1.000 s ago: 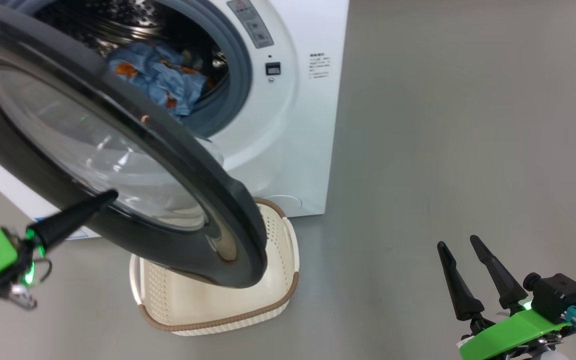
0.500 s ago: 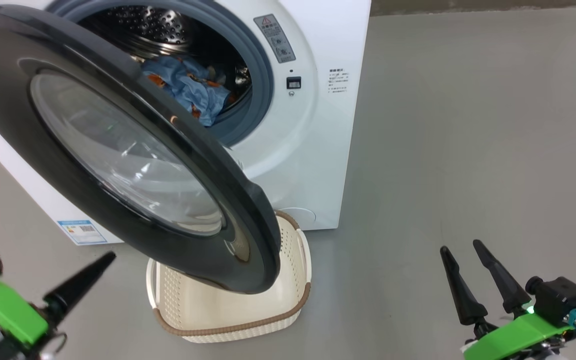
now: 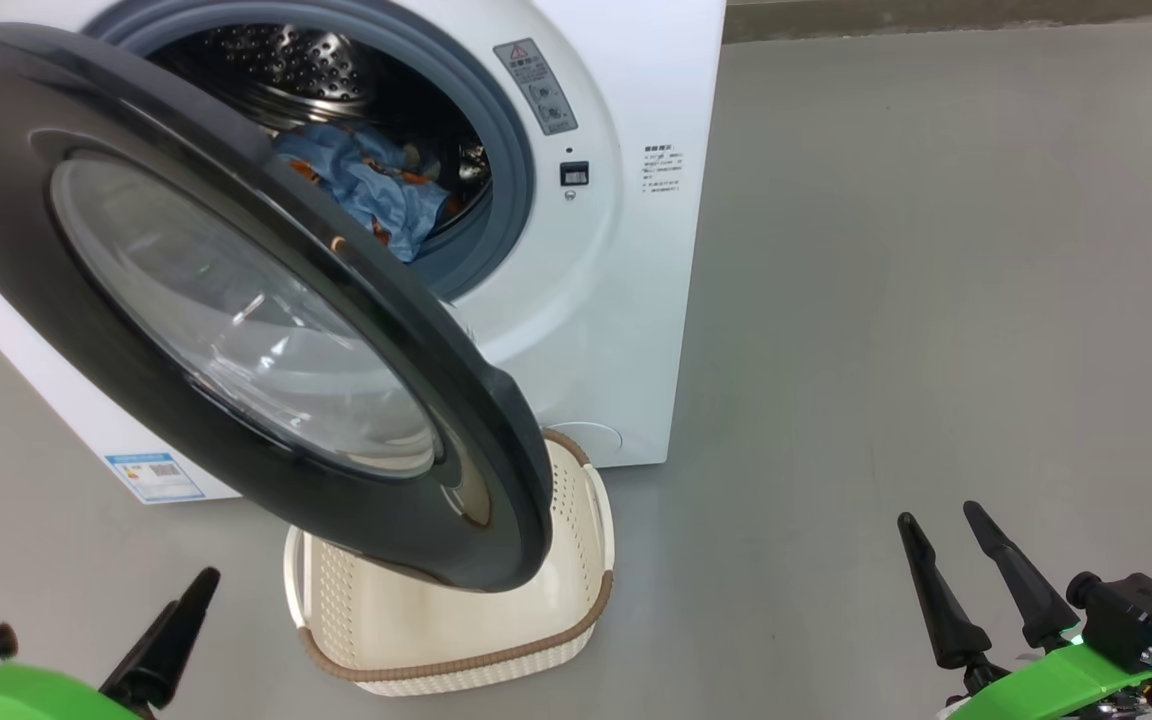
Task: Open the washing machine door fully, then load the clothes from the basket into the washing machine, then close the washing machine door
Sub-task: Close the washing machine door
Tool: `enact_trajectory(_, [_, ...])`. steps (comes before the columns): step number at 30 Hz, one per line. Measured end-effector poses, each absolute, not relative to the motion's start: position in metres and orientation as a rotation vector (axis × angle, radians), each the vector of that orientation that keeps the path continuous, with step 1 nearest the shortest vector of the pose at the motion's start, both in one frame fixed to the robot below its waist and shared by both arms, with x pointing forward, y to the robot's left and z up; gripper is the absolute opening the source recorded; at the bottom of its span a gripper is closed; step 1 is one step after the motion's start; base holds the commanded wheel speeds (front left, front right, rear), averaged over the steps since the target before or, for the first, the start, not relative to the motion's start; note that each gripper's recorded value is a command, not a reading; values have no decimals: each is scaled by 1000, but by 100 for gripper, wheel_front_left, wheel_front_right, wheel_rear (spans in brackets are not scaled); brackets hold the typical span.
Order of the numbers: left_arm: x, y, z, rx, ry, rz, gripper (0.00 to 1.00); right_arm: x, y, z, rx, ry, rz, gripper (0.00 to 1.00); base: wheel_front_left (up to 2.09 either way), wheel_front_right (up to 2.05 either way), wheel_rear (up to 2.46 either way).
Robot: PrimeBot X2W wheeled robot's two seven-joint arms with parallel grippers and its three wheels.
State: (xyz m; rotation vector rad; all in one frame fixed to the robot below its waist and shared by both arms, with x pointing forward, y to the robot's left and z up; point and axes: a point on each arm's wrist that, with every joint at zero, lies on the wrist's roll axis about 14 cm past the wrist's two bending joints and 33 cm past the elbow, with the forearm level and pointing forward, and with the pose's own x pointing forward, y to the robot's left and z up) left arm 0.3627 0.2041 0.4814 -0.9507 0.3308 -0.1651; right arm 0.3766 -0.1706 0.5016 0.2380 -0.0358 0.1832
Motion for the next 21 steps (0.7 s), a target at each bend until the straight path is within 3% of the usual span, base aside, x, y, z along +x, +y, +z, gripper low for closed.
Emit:
enact_trajectory(10, [351,202,466,-751,204,-115,100,367,-180,496,236,-22,153,100,0,0,0])
enact_trajectory(15, [342,199,443,-612,238,-125,100,367,-186,497,235,-25,138,100,0,0,0])
enact_trajectory(21, [354,209,459,-483,139,-99,100,366,-190,497,234,-28,126,100,0,0,0])
